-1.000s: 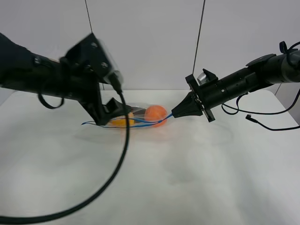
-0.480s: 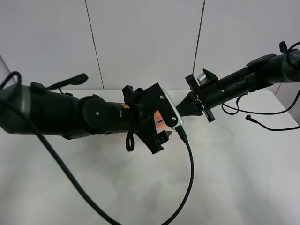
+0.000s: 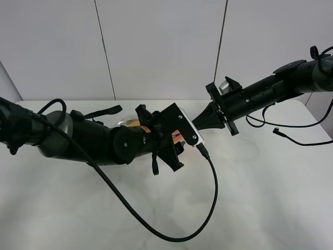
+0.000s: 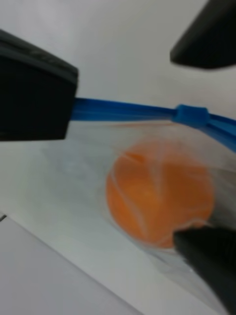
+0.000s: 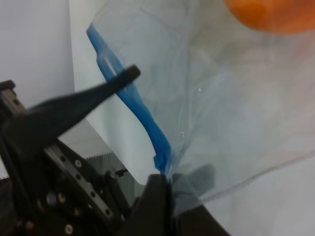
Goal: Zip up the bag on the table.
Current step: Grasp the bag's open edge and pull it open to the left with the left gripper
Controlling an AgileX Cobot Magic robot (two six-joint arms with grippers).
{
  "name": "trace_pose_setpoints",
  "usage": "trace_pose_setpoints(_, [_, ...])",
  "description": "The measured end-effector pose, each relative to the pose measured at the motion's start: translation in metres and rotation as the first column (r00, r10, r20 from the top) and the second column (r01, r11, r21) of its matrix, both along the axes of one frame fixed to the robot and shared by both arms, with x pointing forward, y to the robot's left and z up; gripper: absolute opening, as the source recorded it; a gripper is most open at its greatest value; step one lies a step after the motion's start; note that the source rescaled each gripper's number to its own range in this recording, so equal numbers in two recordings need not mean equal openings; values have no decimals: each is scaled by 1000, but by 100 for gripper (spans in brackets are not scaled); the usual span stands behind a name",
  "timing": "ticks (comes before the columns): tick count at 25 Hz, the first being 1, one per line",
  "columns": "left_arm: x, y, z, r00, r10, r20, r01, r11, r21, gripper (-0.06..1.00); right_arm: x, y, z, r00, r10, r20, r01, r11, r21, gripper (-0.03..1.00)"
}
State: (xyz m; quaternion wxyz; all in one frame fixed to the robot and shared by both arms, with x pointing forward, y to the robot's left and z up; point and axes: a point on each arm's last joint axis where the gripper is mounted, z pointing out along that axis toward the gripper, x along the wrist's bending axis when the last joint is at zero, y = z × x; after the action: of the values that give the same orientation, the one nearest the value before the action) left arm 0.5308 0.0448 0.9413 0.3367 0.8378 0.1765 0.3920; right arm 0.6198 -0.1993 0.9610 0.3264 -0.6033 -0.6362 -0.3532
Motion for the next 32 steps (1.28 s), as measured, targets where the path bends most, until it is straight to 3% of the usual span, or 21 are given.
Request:
trace_pose_setpoints(5, [-1,-2,1,999,-34,17,34,999,5,46,0,0,0,1000,-1,-2,1,1000,0,0])
trace_pose_setpoints(20, [-1,-4,2,998,-59,28,58,998,9,13,0,0,0,1000,-3,-1,3,1000,-1,0])
trace_pose_setpoints(24, [-1,-4,2,998,-59,28,59,998,10,9,0,0,0,1000,-4,-1,4,1000,-1,0])
trace_pose_setpoints(27, [-1,-4,2,998,-61,28,60,998,10,0,0,0,0,1000,-4,-1,4,1000,-1,0])
trace_pose_setpoints(32, [-1,-4,2,998,-63,30,62,998,14,0,0,0,0,1000,-5,-1,5,1000,-1,0])
